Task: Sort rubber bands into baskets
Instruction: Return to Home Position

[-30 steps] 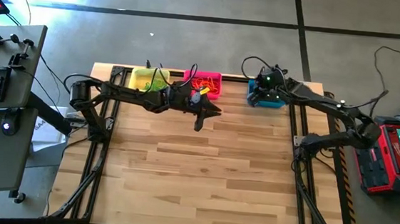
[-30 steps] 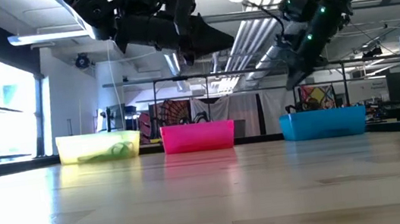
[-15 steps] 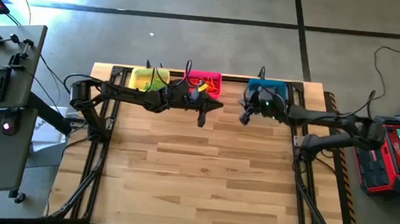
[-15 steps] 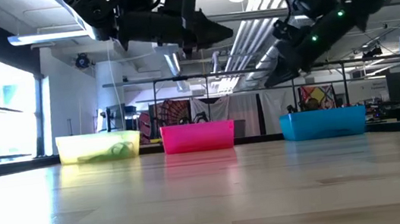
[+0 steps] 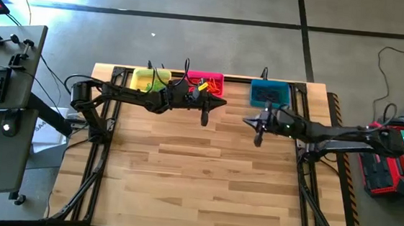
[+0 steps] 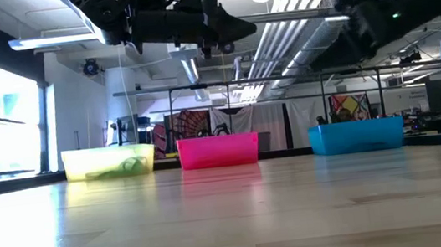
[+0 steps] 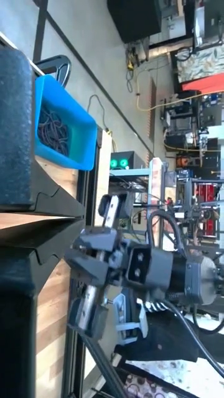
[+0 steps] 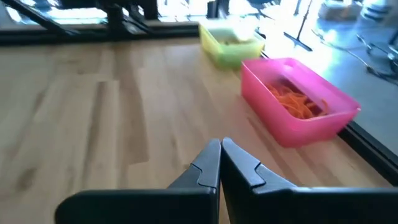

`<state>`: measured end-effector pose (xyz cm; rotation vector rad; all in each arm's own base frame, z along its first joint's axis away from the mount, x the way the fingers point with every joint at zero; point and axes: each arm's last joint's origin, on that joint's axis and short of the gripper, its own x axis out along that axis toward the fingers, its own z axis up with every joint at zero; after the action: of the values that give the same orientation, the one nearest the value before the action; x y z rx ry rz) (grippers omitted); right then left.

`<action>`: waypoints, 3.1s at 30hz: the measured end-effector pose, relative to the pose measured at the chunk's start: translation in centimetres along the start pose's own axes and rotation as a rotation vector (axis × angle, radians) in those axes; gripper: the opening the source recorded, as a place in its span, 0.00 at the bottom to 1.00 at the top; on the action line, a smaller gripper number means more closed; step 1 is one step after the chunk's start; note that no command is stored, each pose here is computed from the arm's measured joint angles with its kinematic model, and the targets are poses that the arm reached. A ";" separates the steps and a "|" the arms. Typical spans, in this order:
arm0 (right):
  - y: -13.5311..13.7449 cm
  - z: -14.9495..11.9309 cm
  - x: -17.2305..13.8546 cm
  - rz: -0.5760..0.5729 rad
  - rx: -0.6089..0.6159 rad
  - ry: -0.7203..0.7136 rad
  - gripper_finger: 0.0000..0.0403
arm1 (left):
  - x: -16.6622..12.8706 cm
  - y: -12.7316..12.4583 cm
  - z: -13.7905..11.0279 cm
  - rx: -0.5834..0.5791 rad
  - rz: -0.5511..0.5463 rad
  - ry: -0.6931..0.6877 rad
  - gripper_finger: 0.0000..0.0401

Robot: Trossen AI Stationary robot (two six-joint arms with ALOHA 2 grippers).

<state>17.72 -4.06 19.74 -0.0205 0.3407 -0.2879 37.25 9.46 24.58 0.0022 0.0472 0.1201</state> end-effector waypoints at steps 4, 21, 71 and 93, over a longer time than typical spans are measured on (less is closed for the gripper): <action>0.5 -0.7 -1.5 0.052 0.009 -0.059 0.00 | 0.0 0.0 0.1 0.004 0.000 -0.012 0.02; 0.5 -3.8 -6.0 0.136 0.021 -0.303 0.00 | -0.9 0.9 -1.1 -0.025 0.034 -0.041 0.02; 0.1 -5.4 -7.5 0.074 0.052 -0.255 0.00 | -15.3 -2.1 -4.3 0.040 0.065 -0.139 0.02; 0.2 -5.7 -7.0 0.079 0.088 -0.187 0.00 | -23.2 -3.1 -7.6 0.000 0.090 -0.229 0.02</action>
<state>9.61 -1.73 16.65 0.0519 0.1428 -0.2207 14.29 3.57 18.04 0.0179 -0.1817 0.2095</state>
